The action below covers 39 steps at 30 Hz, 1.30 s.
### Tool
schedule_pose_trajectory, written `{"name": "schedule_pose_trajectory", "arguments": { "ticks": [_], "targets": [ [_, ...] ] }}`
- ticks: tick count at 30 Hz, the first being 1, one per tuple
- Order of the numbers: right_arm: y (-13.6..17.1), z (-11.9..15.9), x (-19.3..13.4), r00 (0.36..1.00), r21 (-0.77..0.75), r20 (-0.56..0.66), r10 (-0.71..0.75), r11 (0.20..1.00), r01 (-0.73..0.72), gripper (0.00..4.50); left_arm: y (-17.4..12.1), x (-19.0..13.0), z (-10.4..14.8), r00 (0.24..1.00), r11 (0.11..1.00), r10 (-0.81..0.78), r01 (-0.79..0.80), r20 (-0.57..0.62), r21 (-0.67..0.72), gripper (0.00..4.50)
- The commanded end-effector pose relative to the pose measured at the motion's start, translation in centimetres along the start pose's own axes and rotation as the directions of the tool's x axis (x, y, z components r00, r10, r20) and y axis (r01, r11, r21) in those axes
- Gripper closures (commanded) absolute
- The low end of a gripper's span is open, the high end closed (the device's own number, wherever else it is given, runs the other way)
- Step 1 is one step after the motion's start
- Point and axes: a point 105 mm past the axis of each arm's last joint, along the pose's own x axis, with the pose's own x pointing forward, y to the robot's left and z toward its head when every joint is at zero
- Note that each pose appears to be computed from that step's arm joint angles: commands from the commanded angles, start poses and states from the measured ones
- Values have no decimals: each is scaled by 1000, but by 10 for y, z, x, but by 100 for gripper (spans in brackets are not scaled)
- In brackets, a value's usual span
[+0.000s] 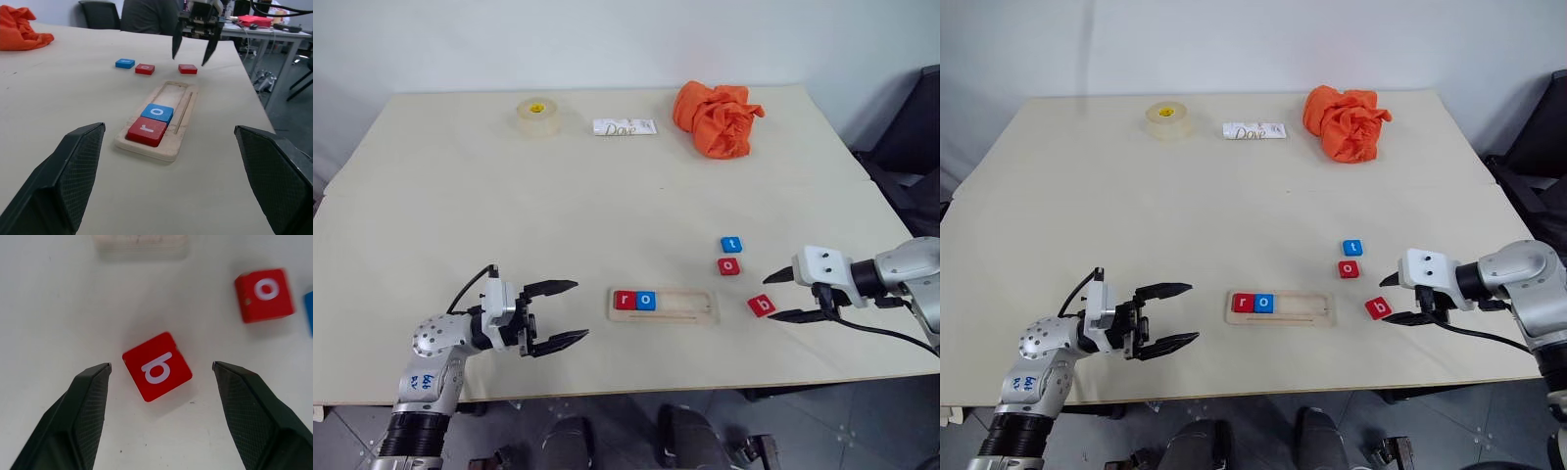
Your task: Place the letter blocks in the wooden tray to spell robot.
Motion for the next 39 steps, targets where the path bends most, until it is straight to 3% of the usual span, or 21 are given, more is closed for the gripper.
{"name": "schedule_pose_trajectory", "arguments": {
  "ticks": [1, 5, 7, 11, 15, 19, 22, 29, 39],
  "targets": [
    [-4, 4, 0, 999, -27, 15, 33, 999, -32, 104, -1, 0, 12, 999, 999, 14, -15, 37, 48, 0],
    [-6, 2, 4, 998, -37, 6, 65, 997, -64, 122, -1, 0, 12, 999, 998, 30, -32, 36, 52, 0],
    [-8, 0, 5, 998, -29, -7, 68, 997, -68, 167, -1, 0, 12, 999, 998, 34, -36, 36, 52, 0],
    [-13, -3, -2, 998, -23, -32, 55, 998, -56, 299, 0, 0, 12, 999, 998, 39, -41, 36, 52, 0],
    [-23, 11, -11, 1000, -17, 10, -7, 1000, 7, 304, 2, 1, 11, 999, 998, 39, -41, 36, 53, 0],
    [-29, 52, -20, 989, 1, 130, -67, 998, 68, 304, 7, 4, 11, 999, 998, 35, -37, 38, 55, 0],
    [-18, 85, -17, 985, 68, 168, -37, 997, 26, 304, 9, 5, 10, 999, 998, 17, -19, 38, 56, 0],
    [1, 119, 19, 990, 118, 139, 10, 993, -26, 304, 15, 7, 10, 999, 998, -17, 15, 35, 66, 0],
    [8, 129, 58, 998, 73, 37, 43, 996, -46, 304, 12, 4, 10, 999, 997, -9, 6, 37, 76, 0]
  ]
}}
